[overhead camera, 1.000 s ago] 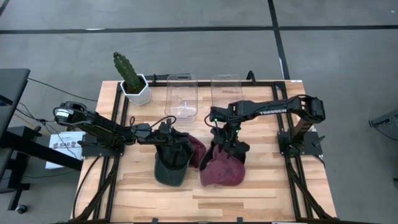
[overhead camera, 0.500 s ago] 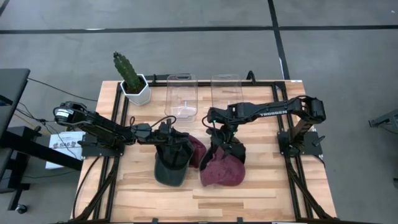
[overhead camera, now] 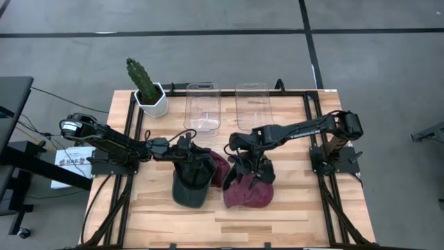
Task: Pick & Place hat
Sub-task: Put the right red cap into the right transparent bin
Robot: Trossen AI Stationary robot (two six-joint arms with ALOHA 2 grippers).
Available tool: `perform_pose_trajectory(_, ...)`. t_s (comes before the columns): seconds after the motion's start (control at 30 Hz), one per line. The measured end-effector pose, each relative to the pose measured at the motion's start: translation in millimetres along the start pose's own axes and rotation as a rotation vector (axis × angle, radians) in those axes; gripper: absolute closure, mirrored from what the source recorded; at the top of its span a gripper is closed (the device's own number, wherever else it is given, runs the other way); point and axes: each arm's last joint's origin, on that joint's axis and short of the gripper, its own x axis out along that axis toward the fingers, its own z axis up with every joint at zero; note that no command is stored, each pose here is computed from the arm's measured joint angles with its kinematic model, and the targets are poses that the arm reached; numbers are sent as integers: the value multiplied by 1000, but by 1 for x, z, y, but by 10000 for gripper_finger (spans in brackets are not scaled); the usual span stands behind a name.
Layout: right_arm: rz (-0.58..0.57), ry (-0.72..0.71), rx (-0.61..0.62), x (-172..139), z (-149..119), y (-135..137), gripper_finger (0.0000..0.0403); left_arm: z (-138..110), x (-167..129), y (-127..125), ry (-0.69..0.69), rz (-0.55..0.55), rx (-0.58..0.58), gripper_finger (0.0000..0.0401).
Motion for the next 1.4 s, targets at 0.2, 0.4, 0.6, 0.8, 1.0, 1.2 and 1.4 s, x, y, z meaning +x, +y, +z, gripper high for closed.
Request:
perform_pose_trajectory(0.2,-87,-6,-35,1,-1,-14,177,-1,0,0,2,0,1,279)
perform_pose_trajectory(0.4,-16,-20,76,9,-11,-22,177,0,0,0,1,0,-1,279)
perform_pose_trajectory(0.6,204,-41,254,30,-26,-23,177,-1,0,0,2,0,-1,279)
perform_pose_trajectory(0.8,289,5,358,36,-33,-15,177,0,0,0,1,0,-2,279)
perform_pose_trajectory(1.0,329,-9,380,32,-31,-10,177,0,0,0,1,0,-2,279)
perform_pose_trajectory(1.2,328,-7,377,23,-27,-3,177,0,0,0,1,0,-2,279)
perform_pose_trajectory(1.4,295,-59,257,-1,-8,15,177,0,0,0,1,0,-2,279)
